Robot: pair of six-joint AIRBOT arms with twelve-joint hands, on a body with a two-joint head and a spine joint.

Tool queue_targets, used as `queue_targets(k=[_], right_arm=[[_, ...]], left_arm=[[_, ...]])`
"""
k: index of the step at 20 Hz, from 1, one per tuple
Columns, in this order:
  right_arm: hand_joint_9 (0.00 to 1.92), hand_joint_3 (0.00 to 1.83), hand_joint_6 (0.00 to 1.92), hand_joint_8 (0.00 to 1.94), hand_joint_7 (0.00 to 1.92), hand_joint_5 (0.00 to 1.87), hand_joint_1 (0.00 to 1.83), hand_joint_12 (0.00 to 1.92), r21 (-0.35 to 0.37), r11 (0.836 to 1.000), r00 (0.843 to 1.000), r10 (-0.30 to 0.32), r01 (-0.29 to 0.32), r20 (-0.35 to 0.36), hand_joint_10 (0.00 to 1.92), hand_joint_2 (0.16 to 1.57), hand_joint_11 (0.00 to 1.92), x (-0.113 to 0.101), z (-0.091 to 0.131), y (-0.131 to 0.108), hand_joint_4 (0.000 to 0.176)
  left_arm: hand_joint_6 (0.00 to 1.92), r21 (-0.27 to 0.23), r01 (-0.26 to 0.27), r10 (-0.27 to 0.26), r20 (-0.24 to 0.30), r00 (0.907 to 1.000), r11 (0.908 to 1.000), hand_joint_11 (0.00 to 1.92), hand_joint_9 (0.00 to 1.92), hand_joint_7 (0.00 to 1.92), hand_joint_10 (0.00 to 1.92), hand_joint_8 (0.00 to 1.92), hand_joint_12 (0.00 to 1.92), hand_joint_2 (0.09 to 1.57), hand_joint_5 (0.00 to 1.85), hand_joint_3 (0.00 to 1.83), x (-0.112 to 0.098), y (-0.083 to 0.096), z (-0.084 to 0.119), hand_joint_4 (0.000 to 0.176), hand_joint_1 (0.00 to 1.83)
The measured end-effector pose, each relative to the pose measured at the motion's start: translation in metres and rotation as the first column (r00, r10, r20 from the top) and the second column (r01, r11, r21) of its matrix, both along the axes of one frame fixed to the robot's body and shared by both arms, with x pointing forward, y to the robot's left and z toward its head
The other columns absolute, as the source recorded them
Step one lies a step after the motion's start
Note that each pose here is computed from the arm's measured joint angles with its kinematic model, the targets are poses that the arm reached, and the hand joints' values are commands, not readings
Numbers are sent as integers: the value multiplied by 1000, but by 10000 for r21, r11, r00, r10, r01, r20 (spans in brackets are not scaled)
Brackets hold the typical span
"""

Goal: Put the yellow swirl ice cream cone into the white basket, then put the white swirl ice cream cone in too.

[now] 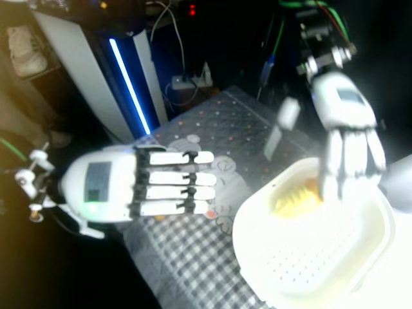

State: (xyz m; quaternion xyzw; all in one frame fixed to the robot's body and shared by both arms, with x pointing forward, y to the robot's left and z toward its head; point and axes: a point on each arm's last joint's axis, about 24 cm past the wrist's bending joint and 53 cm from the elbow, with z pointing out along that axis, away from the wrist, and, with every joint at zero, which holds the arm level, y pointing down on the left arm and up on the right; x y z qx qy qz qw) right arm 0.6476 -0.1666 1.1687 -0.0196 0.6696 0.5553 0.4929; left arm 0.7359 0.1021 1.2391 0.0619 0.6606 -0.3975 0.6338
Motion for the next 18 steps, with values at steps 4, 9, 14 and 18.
queue_targets(k=[4,9,14,18], right_arm=[[340,0,4,0,308,380,846,1023,-460,9988,9994,129,-143,-310,0,888,4,-2,-18,8,88],[355,0,0,0,285,339,856,1015,-1221,9920,9963,229,-330,-831,9,884,6,-4,-47,19,100],[365,0,4,8,310,345,895,939,-2227,9738,9916,186,-470,-1277,7,876,3,-4,-79,23,104],[547,0,3,10,472,427,1076,993,-2751,9611,9879,-174,-259,-1539,29,850,167,5,-98,18,60]], left_arm=[[0,-672,204,-169,525,9985,9975,0,1,15,0,0,243,852,161,0,-54,38,6,81,566],[1,-1147,862,-799,588,9951,9897,0,0,30,0,1,164,790,159,0,-116,52,1,88,722],[5,-2020,565,-676,-482,9966,9777,0,0,0,0,0,5,747,171,0,-130,71,-25,61,838],[9,-2506,391,-570,-644,9963,9673,43,7,48,3,14,25,814,194,15,-133,78,-29,15,829]])
